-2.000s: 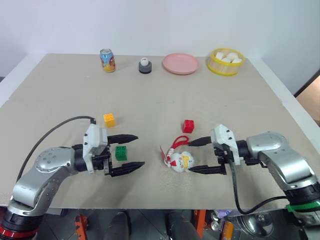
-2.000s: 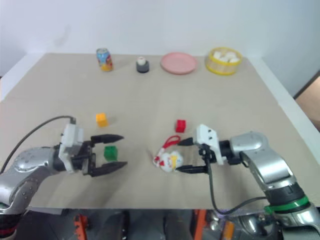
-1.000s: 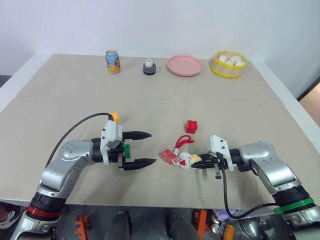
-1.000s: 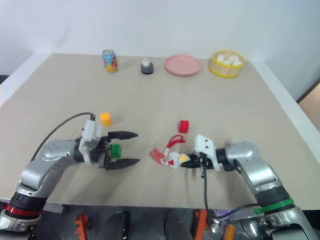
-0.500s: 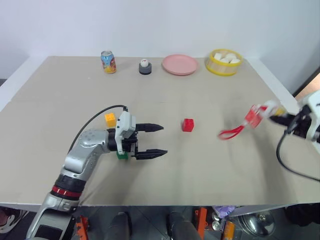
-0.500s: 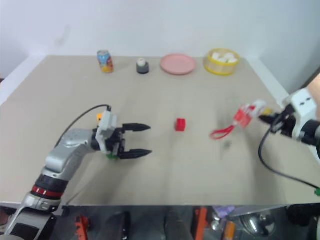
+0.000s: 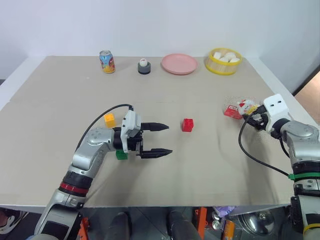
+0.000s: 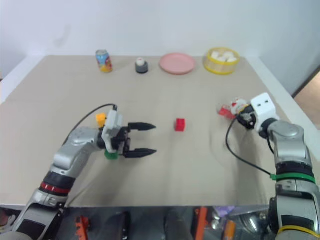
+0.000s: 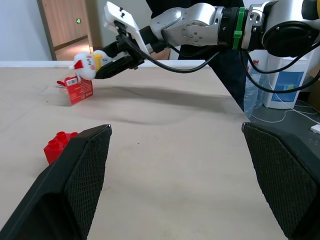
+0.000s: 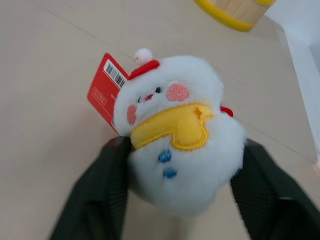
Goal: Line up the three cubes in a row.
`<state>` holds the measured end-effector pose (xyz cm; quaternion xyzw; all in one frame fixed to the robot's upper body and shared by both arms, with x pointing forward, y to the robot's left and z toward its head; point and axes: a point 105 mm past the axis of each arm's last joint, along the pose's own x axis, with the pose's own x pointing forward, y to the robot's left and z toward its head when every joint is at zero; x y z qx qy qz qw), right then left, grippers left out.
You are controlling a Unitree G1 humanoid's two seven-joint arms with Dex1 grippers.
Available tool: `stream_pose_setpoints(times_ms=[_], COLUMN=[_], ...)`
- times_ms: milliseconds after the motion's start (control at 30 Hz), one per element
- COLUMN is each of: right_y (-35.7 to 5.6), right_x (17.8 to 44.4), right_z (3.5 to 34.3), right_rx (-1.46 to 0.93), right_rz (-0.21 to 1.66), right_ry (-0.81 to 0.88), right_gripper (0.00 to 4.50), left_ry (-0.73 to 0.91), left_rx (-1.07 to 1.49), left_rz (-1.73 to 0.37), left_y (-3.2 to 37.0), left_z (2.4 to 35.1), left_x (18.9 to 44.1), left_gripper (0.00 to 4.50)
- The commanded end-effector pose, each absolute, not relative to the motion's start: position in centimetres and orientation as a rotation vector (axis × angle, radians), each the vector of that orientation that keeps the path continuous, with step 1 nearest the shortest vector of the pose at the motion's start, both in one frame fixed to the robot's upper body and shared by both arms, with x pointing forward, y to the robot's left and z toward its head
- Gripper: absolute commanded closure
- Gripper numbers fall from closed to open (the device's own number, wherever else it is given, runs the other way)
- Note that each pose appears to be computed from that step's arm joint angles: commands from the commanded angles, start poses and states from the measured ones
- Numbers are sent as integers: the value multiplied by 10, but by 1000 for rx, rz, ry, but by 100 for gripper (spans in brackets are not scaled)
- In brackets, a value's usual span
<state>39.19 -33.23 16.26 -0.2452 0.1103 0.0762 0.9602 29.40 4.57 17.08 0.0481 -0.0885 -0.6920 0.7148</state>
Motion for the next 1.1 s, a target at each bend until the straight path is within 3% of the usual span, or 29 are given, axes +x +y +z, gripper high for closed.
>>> stream_pose_setpoints(times_ms=[33,400,533,667,867,1100], right_y=[-329,-343,-312,-264,-236,-217], right_x=[396,395,385,354,312,304], right_z=[187,246,254,211,174,138], right_rx=[-480,-381,-334,-402,-358,-309], right_rz=[160,68,228,402,568,644], right_ry=[150,-31,-70,47,137,244], right_gripper=[83,83,83,83,83,83], left_ry=[-241,-243,-236,-205,-204,-212], left_rx=[125,108,104,144,135,130], left_rz=[-1533,-1498,-1464,-1441,-1406,-1397], left_y=[47,49,57,75,86,84], left_z=[179,178,178,176,182,183], left_x=[290,291,292,289,287,288], left_gripper=[19,19,19,19,19,19])
